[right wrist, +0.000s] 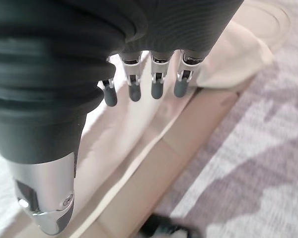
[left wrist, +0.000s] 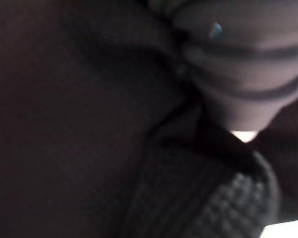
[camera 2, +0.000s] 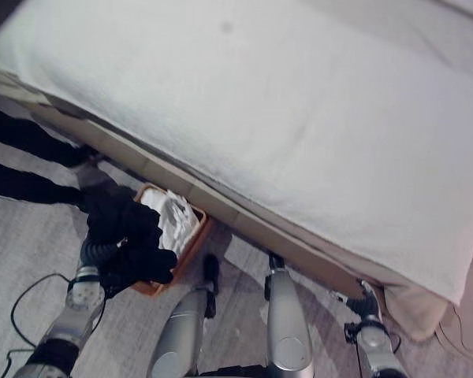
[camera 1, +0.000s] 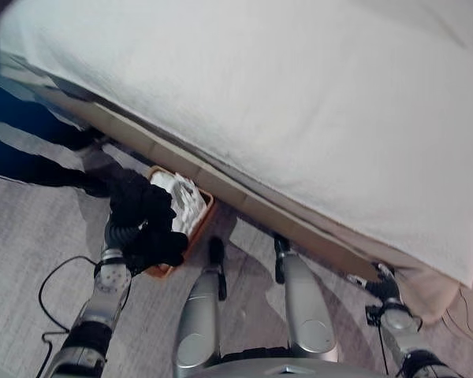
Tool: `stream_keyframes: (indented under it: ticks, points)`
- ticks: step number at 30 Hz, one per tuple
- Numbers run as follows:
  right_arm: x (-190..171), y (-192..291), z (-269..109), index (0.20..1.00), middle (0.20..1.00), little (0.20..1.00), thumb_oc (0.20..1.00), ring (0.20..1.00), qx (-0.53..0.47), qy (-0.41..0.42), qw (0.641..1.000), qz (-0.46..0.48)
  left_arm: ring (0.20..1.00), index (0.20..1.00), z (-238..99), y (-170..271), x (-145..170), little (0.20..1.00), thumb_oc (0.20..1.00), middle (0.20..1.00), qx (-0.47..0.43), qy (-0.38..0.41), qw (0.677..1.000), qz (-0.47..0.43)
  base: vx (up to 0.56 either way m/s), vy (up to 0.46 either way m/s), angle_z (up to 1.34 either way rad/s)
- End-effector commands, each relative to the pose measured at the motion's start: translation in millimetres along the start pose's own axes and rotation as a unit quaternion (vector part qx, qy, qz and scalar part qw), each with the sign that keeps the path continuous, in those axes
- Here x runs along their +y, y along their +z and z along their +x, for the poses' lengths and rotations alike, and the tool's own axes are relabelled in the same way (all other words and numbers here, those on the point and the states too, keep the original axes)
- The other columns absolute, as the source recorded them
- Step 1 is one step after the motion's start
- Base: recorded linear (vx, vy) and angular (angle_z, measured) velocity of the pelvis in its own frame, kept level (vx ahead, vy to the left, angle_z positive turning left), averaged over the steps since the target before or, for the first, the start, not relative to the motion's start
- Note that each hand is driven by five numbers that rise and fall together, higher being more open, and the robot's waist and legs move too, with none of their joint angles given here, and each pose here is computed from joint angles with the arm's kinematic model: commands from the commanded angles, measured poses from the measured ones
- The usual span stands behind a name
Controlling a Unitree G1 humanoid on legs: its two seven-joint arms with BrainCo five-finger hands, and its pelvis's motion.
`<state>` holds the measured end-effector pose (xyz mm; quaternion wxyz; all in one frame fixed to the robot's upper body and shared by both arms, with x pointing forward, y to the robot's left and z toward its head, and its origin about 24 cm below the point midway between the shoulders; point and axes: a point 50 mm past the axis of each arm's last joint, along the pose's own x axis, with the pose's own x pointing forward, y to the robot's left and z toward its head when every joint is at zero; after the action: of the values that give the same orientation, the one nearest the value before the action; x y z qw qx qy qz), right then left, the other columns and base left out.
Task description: Pick up clothes into the bucket
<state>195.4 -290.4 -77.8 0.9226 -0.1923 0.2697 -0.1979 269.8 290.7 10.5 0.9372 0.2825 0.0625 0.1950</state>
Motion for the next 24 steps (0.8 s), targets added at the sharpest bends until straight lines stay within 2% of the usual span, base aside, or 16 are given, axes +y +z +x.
stream_keyframes:
  ticks: [1, 9, 16, 24]
  points:
    - [-12, 0, -5, 1.000, 1.000, 1.000, 1.000, 1.000, -0.031, -0.027, 0.999, -0.016, 0.200, 0.200, 17, 21, 38, 0.200, 0.200, 0.200, -0.060, 0.078, 0.994, 0.040, -0.11, -0.022, -0.04]
    - [-22, 25, 4, 1.000, 1.000, 1.000, 1.000, 1.000, -0.077, -0.052, 0.996, -0.002, 0.200, 0.200, 44, 46, 71, 0.200, 0.200, 0.200, -0.091, 0.115, 0.979, 0.142, -0.07, -0.002, 0.04]
    - [-20, 42, 8, 1.000, 1.000, 1.000, 1.000, 1.000, -0.108, -0.063, 0.992, 0.027, 0.200, 0.200, 58, 48, 98, 0.200, 0.200, 0.200, -0.063, 0.144, 0.964, 0.215, 0.00, 0.001, -0.02]
    - [-17, 58, 10, 1.000, 1.000, 1.000, 1.000, 1.000, -0.132, -0.066, 0.988, 0.054, 0.200, 0.200, 60, 56, 104, 0.200, 0.200, 0.200, -0.071, 0.164, 0.961, 0.210, 0.00, 0.001, -0.01]
